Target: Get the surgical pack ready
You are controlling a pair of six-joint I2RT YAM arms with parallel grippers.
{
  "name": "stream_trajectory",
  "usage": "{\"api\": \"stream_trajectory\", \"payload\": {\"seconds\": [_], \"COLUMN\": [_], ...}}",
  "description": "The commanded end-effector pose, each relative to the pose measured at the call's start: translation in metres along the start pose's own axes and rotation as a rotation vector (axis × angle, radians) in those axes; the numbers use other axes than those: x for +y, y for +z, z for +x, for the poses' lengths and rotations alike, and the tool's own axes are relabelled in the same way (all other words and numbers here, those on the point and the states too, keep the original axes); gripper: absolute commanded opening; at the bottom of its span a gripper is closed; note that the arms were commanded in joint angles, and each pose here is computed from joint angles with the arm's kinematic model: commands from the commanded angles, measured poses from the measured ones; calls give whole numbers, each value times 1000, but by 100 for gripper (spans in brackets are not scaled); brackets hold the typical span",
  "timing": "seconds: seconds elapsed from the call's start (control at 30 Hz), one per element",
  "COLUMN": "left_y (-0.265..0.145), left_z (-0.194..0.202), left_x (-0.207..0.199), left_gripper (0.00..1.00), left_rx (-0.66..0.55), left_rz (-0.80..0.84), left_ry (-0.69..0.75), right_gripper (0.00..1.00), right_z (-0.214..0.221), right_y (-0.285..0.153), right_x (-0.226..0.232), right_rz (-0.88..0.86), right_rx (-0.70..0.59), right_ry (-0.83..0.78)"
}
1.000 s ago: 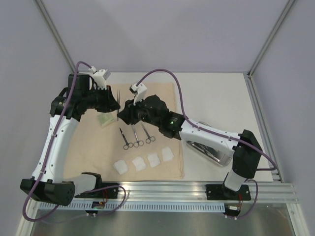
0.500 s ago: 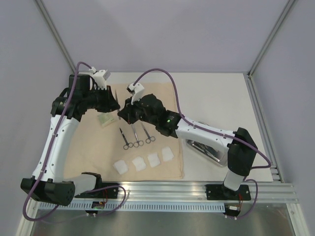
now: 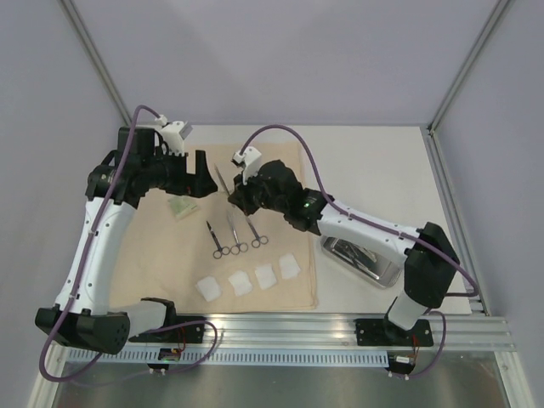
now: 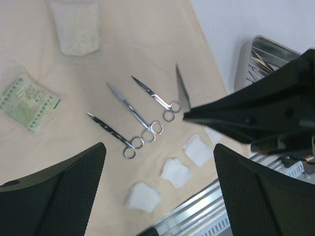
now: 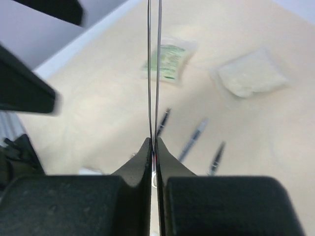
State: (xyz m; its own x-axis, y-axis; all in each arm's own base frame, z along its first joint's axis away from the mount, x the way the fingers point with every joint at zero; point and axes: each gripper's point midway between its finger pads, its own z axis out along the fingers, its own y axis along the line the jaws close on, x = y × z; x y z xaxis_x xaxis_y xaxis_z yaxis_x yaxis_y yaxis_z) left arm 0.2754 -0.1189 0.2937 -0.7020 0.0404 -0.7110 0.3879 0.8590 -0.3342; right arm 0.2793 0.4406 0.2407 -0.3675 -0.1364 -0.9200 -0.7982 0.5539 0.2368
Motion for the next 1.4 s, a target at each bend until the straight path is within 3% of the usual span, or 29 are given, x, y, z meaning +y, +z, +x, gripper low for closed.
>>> {"api": "stream_trajectory", "payload": {"seconds": [0.0,0.13,0.2,0.23,0.4,0.6,0.97,1.37], "left_y": [-19,-30,-32,-32,-12,-1,1,4], "left_z": [-14,-18,-17,-17,-9,-8,-5,-1], "left_x": [0,26,34,40,54,51,51,52], "left_gripper": [100,100,100,100,100,100,100,100], "left_rx": [-33,-34,-25,-15,50,74,87,102], "left_rz": [-41,-201,-245,-271,-295,-248,-237,-239], "left_ry": [66,104,127,128,129,126,130,120], "right_gripper": [0,0,0,1,0,1,1,0], "right_z": [-10,40,50,80,141,198,236,256], "right_y": [-38,-101,-140,-162,-241,-289,-308,-296], "right_x": [-33,-115,-149,-162,-197,-222,-243,-256], "right_rz": [37,246,356,389,507,587,676,681], "right_rx": [42,327,398,509,735,988,1157,1154], "right_ry": [-125,-275,-285,-287,-258,-217,-217,-153]}}
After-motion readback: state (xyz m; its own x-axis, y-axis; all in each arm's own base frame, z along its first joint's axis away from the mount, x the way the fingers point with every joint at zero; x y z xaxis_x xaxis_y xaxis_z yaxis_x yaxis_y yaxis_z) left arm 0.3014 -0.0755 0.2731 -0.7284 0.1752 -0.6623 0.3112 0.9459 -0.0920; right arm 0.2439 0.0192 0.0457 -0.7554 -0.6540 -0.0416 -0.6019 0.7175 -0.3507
